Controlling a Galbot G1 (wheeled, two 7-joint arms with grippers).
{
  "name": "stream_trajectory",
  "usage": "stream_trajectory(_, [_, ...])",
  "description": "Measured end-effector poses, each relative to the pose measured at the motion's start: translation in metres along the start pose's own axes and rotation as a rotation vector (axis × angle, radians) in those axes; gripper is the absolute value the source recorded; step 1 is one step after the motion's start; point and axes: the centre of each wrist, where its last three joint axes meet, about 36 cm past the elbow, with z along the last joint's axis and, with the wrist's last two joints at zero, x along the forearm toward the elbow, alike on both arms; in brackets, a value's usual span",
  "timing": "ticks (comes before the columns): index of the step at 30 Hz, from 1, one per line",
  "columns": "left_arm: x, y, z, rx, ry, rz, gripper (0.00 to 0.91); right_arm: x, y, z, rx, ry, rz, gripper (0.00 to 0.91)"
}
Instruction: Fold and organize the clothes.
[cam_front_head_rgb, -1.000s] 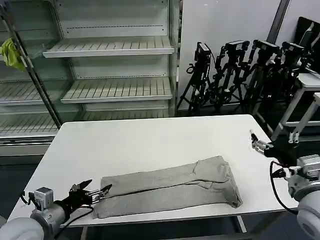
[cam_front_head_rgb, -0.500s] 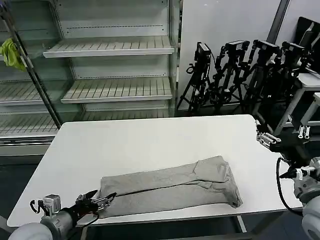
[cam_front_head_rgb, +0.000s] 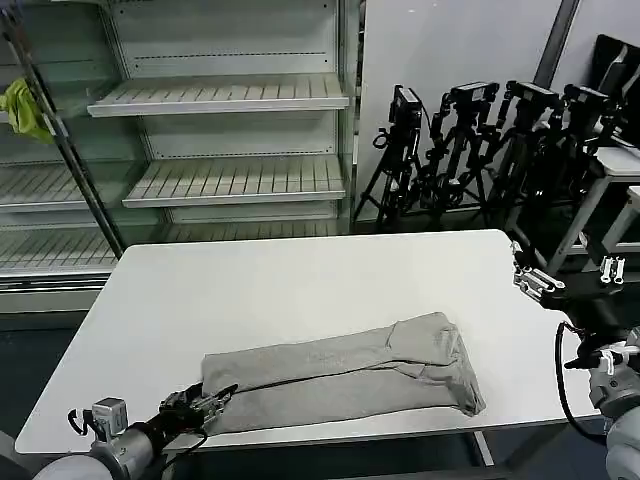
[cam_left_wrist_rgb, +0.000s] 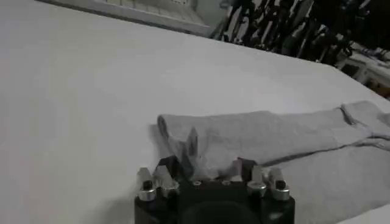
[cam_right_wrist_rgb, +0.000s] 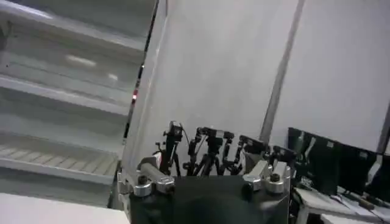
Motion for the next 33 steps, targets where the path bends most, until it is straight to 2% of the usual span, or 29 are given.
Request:
stream_trajectory(12, [-0.004,-0.002,0.004,0.002,-0.013,0.003,0.04,0.006,0.003,0.003,-0.012,-0.003,0.008,0.907])
stream_trajectory(20, [-0.005,0.006,-0.001,-0.024,-0.034,-0.029,0.05,0.004,0.004,0.003,-0.025,-0.02,0.009,0.907])
stream_trajectory(26, [-0.002,0.024,-0.007,-0.069,-0.046,-0.103,0.04,-0.002,0.006,0.006,-0.037,-0.032,0.005,0.907])
stream_trajectory(33, [0.011,0.06,-0.021,-0.114,-0.053,-0.225,0.04,-0.01,0.012,0.009,-0.055,-0.05,-0.02,0.907])
